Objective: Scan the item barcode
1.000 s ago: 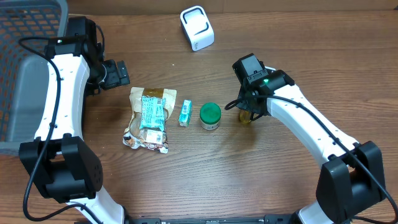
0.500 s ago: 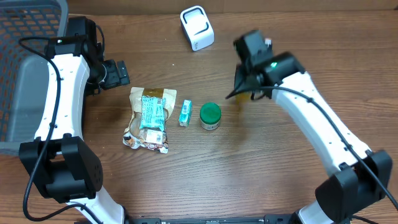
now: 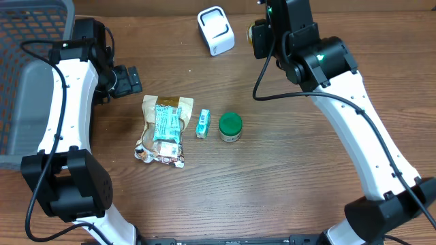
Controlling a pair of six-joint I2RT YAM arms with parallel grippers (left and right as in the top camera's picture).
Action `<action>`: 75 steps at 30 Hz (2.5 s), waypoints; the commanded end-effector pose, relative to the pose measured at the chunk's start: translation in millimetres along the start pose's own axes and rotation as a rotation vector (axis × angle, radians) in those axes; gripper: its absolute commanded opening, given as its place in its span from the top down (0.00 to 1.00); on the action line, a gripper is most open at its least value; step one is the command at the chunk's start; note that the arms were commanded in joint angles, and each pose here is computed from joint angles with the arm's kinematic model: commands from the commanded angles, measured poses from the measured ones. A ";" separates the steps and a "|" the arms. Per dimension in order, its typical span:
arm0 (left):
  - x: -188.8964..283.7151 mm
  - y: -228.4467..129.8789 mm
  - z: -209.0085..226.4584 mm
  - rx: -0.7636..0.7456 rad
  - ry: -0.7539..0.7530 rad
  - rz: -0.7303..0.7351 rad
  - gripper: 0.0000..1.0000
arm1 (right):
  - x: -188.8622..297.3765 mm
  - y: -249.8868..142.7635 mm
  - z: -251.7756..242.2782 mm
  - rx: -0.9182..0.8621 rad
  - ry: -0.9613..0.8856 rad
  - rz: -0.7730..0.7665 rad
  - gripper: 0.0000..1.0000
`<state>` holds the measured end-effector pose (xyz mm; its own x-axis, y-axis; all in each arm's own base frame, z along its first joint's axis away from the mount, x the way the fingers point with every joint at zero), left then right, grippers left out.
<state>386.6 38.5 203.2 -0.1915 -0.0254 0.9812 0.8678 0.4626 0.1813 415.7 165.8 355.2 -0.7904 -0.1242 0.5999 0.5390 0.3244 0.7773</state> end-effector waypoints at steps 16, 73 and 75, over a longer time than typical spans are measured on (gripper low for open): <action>1.0 -2.2 -2.6 -0.022 -0.008 0.001 0.00 | -109.9 10.3 51.5 0.592 -0.107 -0.097 0.96; 1.0 -2.3 -2.6 -0.022 -0.008 0.002 0.00 | -223.8 -16.2 96.7 0.637 -0.316 -0.237 0.96; 1.0 -2.2 -2.7 -0.022 -0.009 0.001 0.01 | -223.0 -15.5 97.0 0.637 -0.317 -0.238 0.96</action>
<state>386.6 38.6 203.2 -0.1914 -0.0258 0.9812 0.8678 0.4626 0.1815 552.8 280.0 174.3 -0.9518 -0.0157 0.3063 0.1521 0.8429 0.5160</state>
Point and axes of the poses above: each gripper's point midway between its finger pads, its own x axis back along the fingers, its own z axis along the line the jaws close on, y = z × x, the point moved 6 cm from there along x, back along the fingers, and after that the axes turned 9 degrees about x, right-handed, at the moved point
